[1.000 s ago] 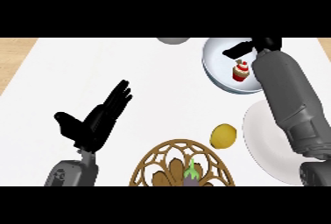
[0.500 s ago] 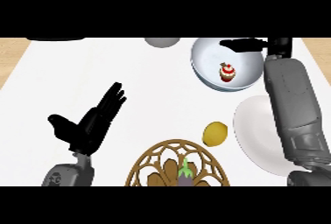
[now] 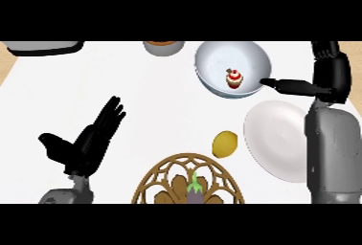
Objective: Pick the cupcake from the plate and place it in the bowl
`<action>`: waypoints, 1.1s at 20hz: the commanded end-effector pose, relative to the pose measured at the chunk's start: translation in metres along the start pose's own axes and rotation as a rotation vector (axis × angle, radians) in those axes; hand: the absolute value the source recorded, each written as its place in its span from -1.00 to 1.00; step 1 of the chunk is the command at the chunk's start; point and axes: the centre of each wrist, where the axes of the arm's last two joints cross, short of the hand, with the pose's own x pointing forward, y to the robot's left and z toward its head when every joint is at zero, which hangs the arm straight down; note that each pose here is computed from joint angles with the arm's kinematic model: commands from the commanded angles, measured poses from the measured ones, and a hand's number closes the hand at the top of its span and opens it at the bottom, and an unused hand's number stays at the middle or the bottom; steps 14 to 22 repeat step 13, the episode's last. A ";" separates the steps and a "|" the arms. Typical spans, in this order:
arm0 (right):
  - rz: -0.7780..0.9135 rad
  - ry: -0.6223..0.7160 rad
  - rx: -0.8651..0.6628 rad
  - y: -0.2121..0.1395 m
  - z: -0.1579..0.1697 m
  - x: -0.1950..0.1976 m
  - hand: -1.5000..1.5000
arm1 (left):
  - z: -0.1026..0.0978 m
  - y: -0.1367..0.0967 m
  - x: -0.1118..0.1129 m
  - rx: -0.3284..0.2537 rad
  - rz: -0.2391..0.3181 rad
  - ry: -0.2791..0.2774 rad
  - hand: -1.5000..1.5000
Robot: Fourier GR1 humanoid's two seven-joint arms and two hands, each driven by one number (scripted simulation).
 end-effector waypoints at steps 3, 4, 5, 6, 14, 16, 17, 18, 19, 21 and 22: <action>-0.023 -0.066 0.048 -0.046 0.084 0.008 1.00 | 0.008 0.013 0.001 0.052 -0.002 0.008 0.00; -0.018 -0.040 0.057 -0.051 0.110 0.001 1.00 | 0.008 -0.001 -0.003 0.053 0.004 0.005 0.00; -0.007 -0.049 0.075 -0.061 0.126 0.007 1.00 | 0.005 0.006 0.001 0.048 -0.001 0.002 0.00; -0.002 -0.037 0.088 -0.069 0.143 0.010 1.00 | 0.003 0.001 0.003 0.035 0.018 0.003 0.00; -0.034 0.121 0.214 -0.112 0.289 0.038 1.00 | 0.013 0.001 0.002 0.034 -0.002 -0.015 0.00; -0.034 0.121 0.214 -0.112 0.289 0.038 1.00 | 0.013 0.001 0.002 0.034 -0.002 -0.015 0.00; -0.034 0.121 0.214 -0.112 0.289 0.038 1.00 | 0.013 0.001 0.002 0.034 -0.002 -0.015 0.00; -0.034 0.121 0.214 -0.112 0.289 0.038 1.00 | 0.013 0.001 0.002 0.034 -0.002 -0.015 0.00; -0.034 0.121 0.214 -0.112 0.289 0.038 1.00 | 0.013 0.001 0.002 0.034 -0.002 -0.015 0.00; -0.034 0.121 0.214 -0.112 0.289 0.038 1.00 | 0.013 0.001 0.002 0.034 -0.002 -0.015 0.00; -0.034 0.121 0.214 -0.112 0.289 0.038 1.00 | 0.013 0.001 0.002 0.034 -0.002 -0.015 0.00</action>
